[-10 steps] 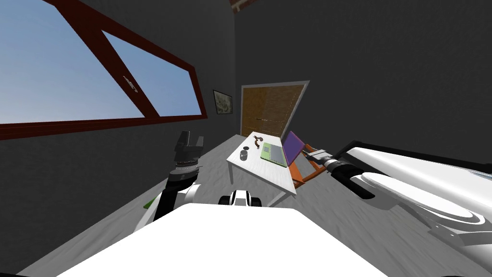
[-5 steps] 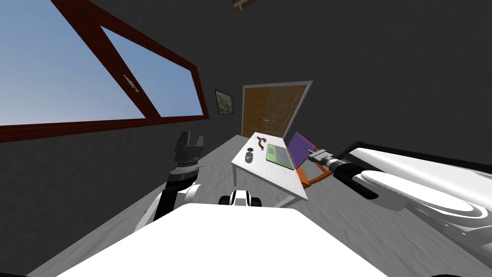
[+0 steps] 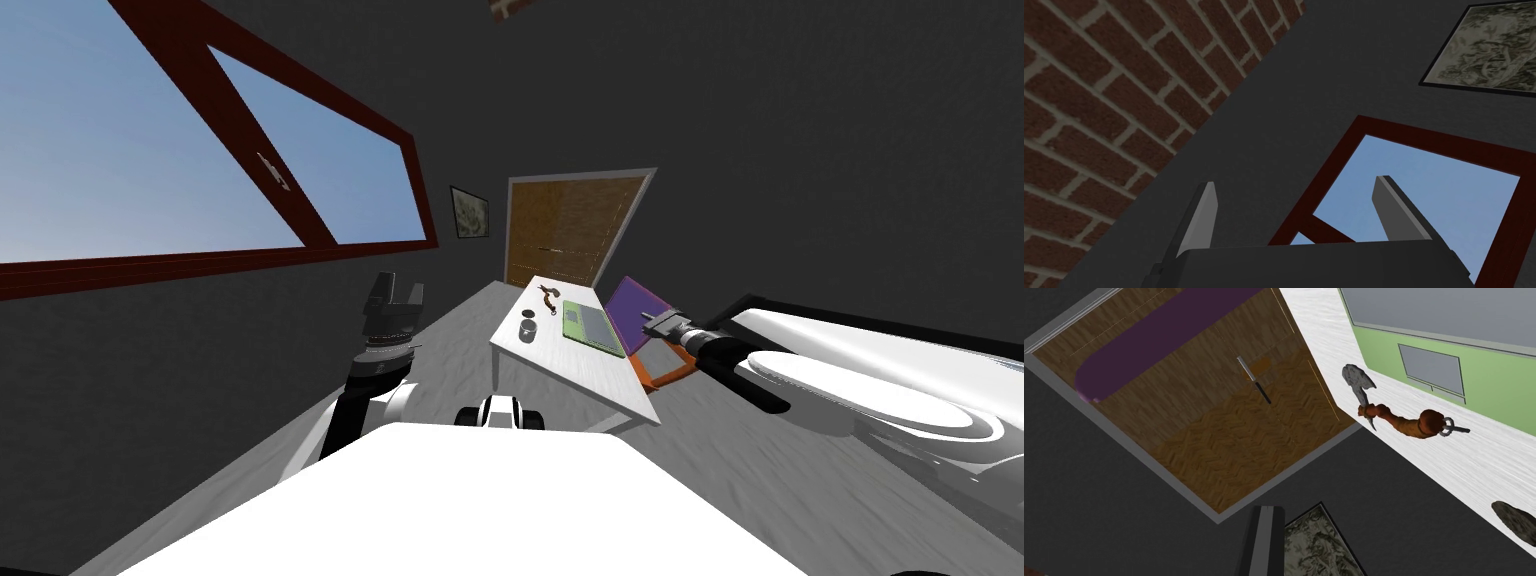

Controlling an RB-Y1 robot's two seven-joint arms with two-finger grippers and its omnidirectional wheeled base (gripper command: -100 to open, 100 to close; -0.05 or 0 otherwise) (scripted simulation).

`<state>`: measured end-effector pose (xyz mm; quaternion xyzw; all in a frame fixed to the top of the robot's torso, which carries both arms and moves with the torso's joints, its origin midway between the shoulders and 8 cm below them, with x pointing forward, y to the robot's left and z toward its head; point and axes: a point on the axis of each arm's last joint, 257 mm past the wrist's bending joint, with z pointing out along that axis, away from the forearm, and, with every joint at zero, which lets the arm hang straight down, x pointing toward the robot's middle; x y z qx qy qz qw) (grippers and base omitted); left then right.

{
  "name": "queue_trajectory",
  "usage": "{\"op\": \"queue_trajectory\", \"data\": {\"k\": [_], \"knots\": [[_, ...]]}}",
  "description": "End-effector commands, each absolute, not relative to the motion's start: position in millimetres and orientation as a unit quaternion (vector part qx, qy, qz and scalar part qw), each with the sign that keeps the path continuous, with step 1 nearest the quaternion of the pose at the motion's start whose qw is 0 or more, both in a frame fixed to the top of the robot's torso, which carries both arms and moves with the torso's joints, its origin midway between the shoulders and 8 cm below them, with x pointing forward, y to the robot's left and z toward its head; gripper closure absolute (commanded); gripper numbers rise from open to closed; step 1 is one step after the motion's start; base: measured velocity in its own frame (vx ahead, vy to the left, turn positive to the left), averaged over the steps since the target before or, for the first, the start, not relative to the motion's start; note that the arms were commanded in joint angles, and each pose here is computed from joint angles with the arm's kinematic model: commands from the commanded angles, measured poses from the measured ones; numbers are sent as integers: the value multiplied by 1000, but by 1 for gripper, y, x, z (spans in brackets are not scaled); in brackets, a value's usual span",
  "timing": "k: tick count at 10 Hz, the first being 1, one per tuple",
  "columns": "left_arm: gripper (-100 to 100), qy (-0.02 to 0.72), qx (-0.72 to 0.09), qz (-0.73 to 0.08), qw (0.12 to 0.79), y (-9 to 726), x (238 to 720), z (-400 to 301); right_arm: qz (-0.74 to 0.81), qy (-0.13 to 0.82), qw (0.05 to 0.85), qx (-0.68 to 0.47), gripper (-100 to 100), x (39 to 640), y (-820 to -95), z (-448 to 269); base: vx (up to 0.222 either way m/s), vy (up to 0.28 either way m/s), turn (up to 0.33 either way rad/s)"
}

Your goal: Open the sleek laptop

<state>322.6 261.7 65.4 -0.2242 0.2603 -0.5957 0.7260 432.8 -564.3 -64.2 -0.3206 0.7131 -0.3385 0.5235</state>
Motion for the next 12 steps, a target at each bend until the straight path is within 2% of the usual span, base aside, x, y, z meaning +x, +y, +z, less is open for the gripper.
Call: {"op": "queue_trajectory", "data": {"k": [1,12], "knots": [[0,260,-224,-596,726,262,323,65,-349,710,526,-314,-100,428,-572,-70,-19,0,-83],[0,260,-224,-596,726,262,323,65,-365,691,542,-308,-100,425,-555,-126,-31,5,-71]]}}
